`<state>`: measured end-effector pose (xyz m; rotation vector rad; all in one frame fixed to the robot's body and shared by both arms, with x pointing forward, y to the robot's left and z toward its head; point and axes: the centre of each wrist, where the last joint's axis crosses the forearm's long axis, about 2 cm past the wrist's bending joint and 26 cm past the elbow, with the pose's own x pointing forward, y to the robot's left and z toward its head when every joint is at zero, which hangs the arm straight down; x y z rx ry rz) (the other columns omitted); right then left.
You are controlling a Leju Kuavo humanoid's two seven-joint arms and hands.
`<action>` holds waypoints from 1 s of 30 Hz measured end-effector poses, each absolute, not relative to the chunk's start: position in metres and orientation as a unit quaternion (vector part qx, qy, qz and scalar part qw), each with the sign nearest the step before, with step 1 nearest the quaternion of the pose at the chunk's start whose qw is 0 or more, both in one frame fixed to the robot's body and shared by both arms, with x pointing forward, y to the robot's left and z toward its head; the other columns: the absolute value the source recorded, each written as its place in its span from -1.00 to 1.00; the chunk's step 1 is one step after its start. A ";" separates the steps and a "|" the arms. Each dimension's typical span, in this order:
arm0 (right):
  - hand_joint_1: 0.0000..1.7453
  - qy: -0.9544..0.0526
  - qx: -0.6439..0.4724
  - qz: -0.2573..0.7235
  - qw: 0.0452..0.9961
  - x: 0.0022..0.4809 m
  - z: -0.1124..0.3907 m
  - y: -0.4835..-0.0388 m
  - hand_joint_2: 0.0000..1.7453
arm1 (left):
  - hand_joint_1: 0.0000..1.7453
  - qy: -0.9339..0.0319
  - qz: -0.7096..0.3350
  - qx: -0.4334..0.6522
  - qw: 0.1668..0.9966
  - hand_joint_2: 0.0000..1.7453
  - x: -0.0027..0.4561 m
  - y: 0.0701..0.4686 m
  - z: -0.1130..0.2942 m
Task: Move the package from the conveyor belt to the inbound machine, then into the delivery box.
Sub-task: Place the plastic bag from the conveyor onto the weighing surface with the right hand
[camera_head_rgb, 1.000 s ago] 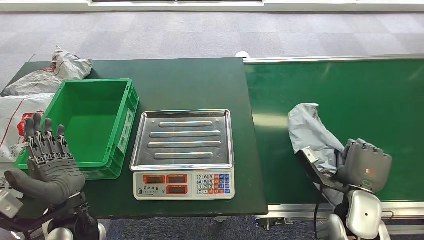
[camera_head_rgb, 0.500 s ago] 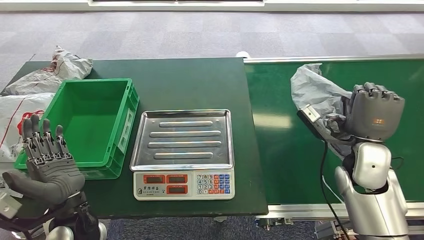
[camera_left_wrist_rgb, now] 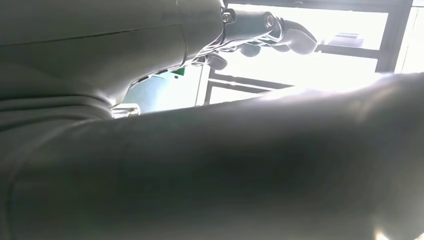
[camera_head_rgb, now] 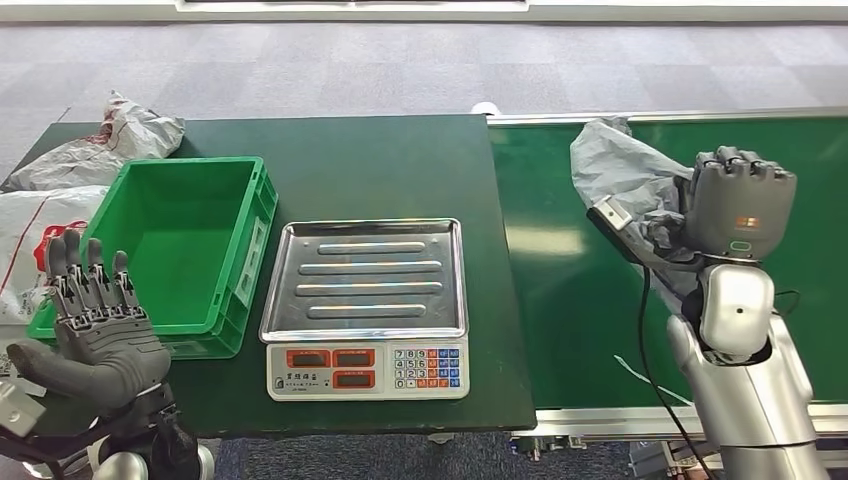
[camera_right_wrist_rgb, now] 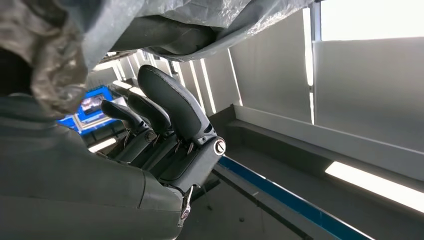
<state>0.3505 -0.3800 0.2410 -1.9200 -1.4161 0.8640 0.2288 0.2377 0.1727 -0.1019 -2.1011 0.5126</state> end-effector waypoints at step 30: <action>1.00 -0.790 -0.400 0.452 0.104 0.391 0.347 -0.046 1.00 | -1.00 -0.858 0.228 -0.053 0.457 -1.00 0.260 0.234 0.172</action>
